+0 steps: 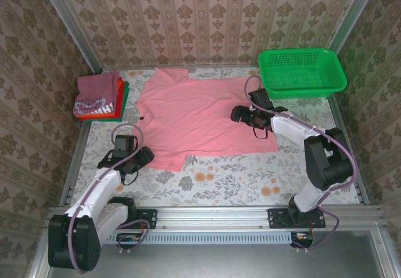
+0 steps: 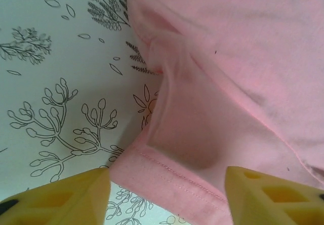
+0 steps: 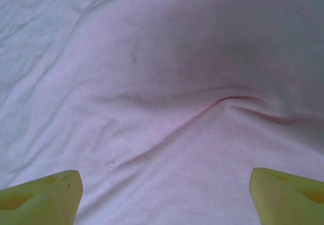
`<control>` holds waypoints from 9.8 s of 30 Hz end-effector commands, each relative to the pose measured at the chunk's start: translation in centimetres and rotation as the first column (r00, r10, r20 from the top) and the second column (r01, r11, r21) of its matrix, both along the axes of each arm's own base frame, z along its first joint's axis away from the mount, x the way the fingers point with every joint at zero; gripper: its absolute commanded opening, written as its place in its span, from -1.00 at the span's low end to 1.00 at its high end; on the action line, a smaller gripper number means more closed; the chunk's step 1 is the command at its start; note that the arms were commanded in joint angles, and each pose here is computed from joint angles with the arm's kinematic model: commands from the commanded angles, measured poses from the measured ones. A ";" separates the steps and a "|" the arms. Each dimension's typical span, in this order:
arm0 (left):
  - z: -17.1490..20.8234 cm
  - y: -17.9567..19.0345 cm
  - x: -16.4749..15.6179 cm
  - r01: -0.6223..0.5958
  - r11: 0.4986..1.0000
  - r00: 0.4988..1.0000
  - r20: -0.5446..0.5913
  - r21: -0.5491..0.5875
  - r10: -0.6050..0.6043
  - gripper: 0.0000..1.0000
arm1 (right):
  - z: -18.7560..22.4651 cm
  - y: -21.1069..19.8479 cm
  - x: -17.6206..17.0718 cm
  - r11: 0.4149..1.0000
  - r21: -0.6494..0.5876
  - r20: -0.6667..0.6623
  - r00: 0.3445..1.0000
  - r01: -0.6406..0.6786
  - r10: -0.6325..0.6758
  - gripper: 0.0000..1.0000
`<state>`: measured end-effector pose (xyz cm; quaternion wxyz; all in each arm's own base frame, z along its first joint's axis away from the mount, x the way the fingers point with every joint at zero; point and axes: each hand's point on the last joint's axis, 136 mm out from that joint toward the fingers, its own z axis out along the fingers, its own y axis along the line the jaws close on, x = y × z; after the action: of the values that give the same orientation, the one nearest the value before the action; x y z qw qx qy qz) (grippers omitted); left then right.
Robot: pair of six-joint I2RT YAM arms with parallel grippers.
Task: Fold and stack the t-shirts
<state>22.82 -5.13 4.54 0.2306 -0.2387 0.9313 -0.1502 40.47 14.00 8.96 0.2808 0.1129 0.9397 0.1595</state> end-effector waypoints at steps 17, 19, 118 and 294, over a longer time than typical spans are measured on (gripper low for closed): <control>0.0 -0.3 2.3 -0.024 0.996 0.999 0.031 -0.083 0.026 -0.76 | -0.3 -0.5 -1.3 1.000 0.001 -0.021 1.000 0.018 -0.018 0.73; -0.1 -0.3 2.2 -0.026 0.996 0.999 0.030 -0.082 0.028 -0.96 | 0.0 -1.1 -1.7 0.999 -0.012 -0.014 0.999 0.041 -0.041 0.72; 9.6 1.2 10.2 0.089 0.996 0.996 -0.004 0.002 -0.089 -1.00 | 4.2 -12.6 -0.8 0.922 -0.221 -0.182 0.915 0.318 -0.359 -1.00; 4.3 -3.8 10.5 0.121 0.980 0.990 0.092 -0.155 -0.108 1.00 | -2.6 23.8 -4.9 0.884 0.182 -0.097 0.886 -0.431 0.453 0.11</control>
<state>33.83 -7.00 7.90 0.2387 -0.2014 0.9235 -0.2228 35.60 38.87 4.11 0.1388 -0.0722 0.9457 0.2848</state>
